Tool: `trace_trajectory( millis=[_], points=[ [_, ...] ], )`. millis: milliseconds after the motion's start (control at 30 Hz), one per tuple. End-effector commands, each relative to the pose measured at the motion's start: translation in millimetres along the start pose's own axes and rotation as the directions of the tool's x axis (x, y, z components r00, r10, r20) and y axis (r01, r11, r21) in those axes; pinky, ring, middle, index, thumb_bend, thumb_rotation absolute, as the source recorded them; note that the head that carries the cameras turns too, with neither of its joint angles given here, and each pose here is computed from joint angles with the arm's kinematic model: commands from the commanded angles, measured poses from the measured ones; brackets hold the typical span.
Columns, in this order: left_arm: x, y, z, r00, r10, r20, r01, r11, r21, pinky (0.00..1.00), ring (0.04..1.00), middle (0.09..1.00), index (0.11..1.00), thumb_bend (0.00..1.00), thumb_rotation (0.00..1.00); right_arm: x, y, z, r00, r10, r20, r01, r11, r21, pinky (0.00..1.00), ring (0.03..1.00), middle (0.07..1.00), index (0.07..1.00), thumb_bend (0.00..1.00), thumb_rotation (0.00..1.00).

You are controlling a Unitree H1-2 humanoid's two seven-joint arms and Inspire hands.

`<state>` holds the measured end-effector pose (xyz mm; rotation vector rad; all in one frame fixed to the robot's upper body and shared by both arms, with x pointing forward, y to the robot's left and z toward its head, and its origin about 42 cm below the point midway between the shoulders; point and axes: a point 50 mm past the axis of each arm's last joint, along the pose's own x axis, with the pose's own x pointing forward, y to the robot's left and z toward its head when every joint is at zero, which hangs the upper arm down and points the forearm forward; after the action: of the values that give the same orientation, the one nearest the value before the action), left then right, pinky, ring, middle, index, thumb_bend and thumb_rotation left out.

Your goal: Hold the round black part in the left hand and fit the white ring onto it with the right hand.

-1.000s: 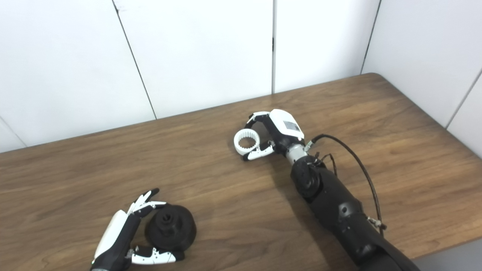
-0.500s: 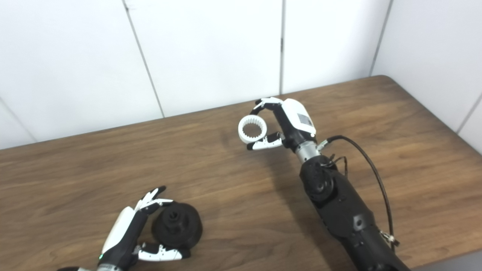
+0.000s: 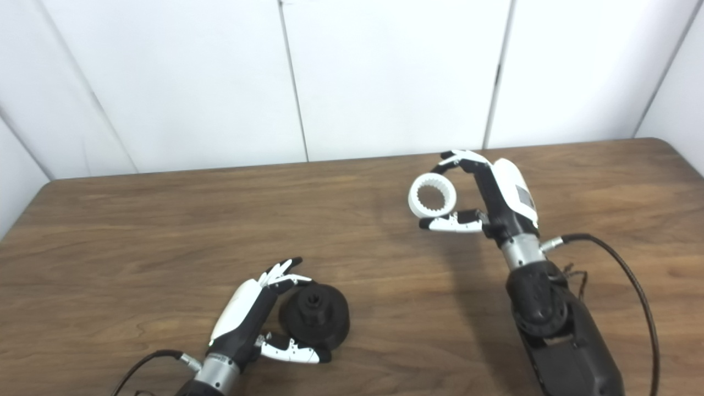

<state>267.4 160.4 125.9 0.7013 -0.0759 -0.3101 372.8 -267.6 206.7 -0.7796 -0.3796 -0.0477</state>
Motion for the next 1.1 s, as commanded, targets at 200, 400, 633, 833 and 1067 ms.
trace_trajectory(
  millis=[200,400,633,833,1067],
  points=[
    [6.4,-2.8,2.2,1.0,-0.013,0.006,0.013,1.0,0.003,1.0,1.0,0.979,0.602,0.91,0.21,-1.0,-14.0,47.6,0.986,-0.039,0.164,0.028,0.997,0.068,0.81,0.87,0.795,0.482,0.52,0.14],
    [6.9,-2.4,2.1,1.0,-0.014,0.001,0.014,1.0,0.009,1.0,1.0,0.981,0.605,0.9,0.22,-14.4,-11.1,70.4,0.978,-0.026,0.209,0.006,0.996,0.094,0.79,0.869,0.785,0.482,0.52,0.14],
    [6.9,-2.3,3.5,1.0,-0.014,0.001,0.014,1.0,0.011,1.0,1.0,0.978,0.606,0.91,0.22,-29.1,-3.8,88.4,0.974,0.0,0.227,-0.029,0.992,0.125,0.8,0.879,0.787,0.482,0.52,0.14],
    [7.9,-3.6,5.1,1.0,-0.012,0.009,0.012,1.0,0.013,1.0,1.0,0.977,0.604,0.91,0.22,-41.1,8.4,98.8,0.971,0.045,0.235,-0.082,0.986,0.148,0.79,0.875,0.79,0.482,0.52,0.14],
    [8.4,-4.7,6.6,1.0,-0.012,0.01,0.012,1.0,0.008,1.0,1.0,0.978,0.606,0.9,0.22,-54.5,27.1,106.2,0.965,0.104,0.24,-0.148,0.974,0.172,0.78,0.87,0.795,0.482,0.52,0.14]
  ],
)
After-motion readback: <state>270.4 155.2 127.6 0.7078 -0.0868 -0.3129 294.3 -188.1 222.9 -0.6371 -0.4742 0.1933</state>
